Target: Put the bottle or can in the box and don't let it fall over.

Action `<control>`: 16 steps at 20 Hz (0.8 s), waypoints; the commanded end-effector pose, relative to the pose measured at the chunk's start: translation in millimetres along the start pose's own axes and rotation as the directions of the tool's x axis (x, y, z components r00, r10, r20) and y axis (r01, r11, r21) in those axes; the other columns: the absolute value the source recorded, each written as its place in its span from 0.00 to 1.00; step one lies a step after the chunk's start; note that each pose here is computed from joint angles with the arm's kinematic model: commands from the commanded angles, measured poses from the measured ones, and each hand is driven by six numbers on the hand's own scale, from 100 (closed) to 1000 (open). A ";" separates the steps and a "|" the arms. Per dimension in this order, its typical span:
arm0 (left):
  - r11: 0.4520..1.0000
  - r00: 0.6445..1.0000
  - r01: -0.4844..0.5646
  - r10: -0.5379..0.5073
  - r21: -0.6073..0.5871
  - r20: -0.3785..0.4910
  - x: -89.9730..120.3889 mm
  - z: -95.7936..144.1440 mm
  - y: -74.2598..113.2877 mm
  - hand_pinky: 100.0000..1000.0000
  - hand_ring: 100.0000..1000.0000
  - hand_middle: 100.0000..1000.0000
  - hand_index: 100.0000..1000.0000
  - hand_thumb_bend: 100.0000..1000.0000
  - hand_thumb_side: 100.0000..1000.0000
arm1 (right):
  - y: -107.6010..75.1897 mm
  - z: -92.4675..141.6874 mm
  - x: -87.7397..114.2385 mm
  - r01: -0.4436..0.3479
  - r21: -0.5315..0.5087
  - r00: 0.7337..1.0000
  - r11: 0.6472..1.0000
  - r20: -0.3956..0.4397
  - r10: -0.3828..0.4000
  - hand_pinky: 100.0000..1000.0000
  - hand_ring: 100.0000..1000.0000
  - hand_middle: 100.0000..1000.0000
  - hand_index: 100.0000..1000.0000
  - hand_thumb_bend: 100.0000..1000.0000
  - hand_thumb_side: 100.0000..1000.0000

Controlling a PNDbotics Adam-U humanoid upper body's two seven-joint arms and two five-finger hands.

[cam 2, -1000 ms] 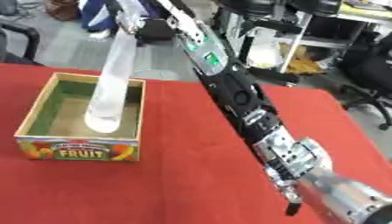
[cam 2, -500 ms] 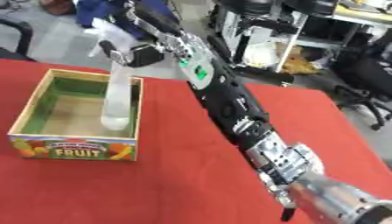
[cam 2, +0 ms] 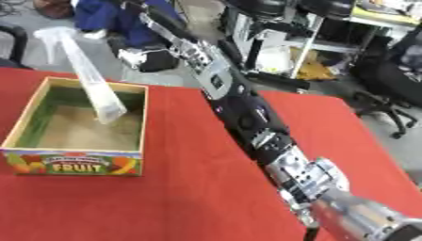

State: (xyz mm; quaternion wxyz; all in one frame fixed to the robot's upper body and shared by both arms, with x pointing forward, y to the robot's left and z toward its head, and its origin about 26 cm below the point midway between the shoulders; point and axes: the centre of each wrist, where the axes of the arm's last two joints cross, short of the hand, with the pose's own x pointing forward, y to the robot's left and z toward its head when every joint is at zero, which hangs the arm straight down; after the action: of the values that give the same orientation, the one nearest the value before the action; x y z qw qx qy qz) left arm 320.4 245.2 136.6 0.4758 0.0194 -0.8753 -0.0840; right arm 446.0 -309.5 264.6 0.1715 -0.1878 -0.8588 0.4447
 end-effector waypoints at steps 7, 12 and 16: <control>0.999 1.000 0.023 -0.023 0.045 -0.001 -1.0 2.6 9.6 0.67 0.60 0.46 0.75 0.51 0.53 | -35.0 10.3 17.7 0.038 -0.048 0.997 0.998 0.065 -0.035 0.92 1.00 1.00 1.00 0.00 0.38; 0.994 0.999 0.022 -0.020 0.105 -0.025 -7.2 10.4 14.5 0.67 0.60 0.46 0.75 0.51 0.53 | -23.1 21.6 19.7 0.125 -0.145 0.992 0.981 0.033 -0.121 0.81 1.00 1.00 1.00 0.00 0.48; 0.984 0.997 0.060 -0.052 0.168 -0.052 -11.8 20.9 25.1 0.67 0.60 0.46 0.75 0.51 0.53 | 2.2 36.7 28.1 0.229 -0.243 0.972 0.943 0.002 -0.236 0.80 1.00 1.00 1.00 0.00 0.48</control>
State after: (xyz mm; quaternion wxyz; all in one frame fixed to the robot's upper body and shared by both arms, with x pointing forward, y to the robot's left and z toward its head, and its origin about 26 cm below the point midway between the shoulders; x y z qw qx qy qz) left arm 310.7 270.7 112.8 0.5030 0.0756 -0.8606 -0.0271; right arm 409.6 -320.8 230.3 0.2279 -0.1092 -0.9101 0.3284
